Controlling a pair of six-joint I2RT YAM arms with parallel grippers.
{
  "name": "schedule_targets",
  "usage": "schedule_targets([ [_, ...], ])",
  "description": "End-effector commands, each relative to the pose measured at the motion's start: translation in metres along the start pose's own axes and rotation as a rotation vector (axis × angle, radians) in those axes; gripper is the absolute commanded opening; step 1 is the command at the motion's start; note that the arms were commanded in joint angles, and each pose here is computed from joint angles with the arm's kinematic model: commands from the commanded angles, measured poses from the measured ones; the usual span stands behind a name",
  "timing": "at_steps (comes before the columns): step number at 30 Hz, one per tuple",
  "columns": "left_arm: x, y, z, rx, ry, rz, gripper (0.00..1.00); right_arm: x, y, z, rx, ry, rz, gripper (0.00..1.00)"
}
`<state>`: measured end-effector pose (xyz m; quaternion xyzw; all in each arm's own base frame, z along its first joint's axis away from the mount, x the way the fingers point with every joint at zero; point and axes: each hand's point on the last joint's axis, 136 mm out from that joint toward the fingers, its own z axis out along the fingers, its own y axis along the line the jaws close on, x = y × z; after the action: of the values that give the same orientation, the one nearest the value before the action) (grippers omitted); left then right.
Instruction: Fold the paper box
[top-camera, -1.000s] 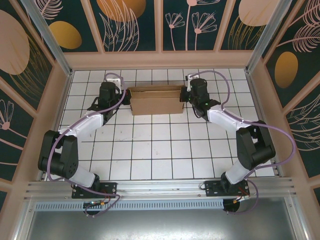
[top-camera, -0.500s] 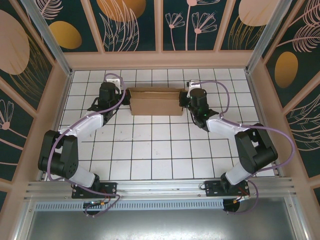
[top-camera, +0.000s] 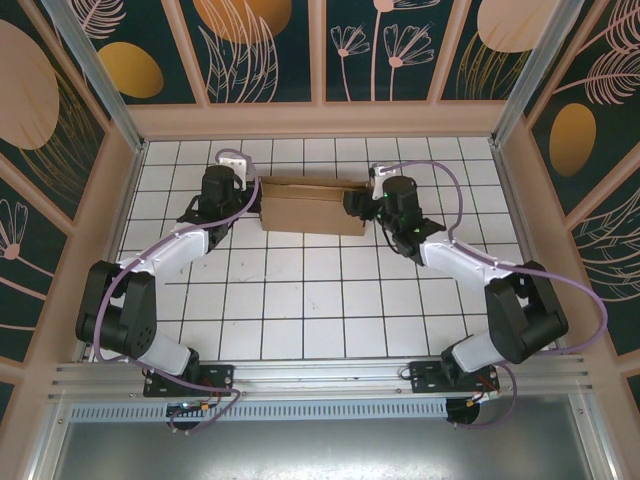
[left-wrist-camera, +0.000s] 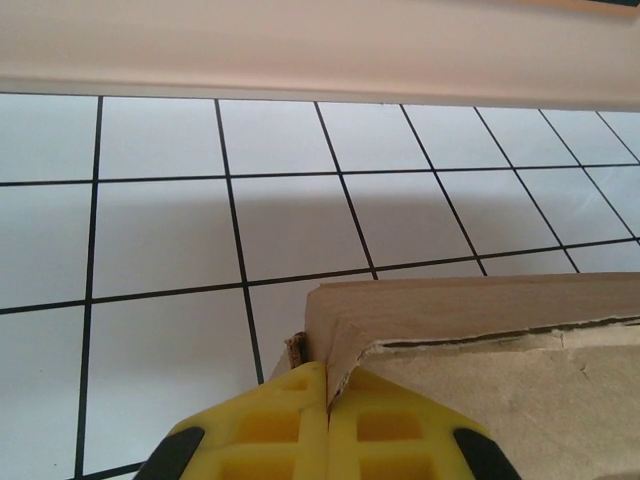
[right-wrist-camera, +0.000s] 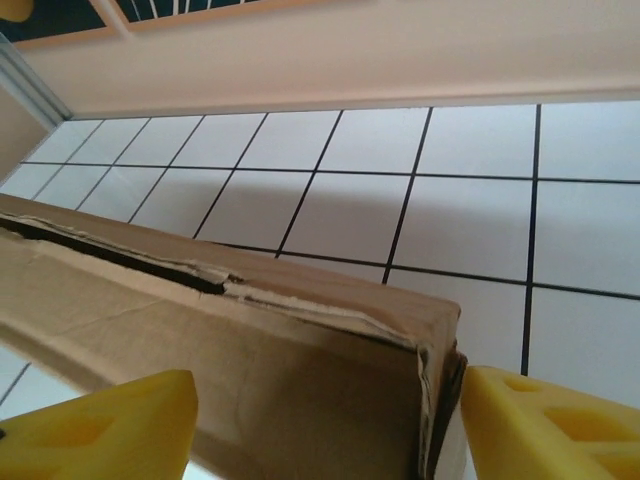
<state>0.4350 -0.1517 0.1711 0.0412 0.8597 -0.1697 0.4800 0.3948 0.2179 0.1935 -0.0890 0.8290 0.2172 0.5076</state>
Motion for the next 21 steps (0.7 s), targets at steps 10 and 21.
schedule_targets([
  [10, 0.09, 0.021, -0.002, -0.083, 0.308, 0.016, 0.0, -0.049, -0.018, -0.017, -0.167, -0.028, 0.202, 0.64],
  [21, 0.085, 0.021, -0.002, -0.082, 0.293, 0.014, 0.0, -0.046, -0.025, 0.031, -0.096, 0.095, 0.346, 0.5],
])
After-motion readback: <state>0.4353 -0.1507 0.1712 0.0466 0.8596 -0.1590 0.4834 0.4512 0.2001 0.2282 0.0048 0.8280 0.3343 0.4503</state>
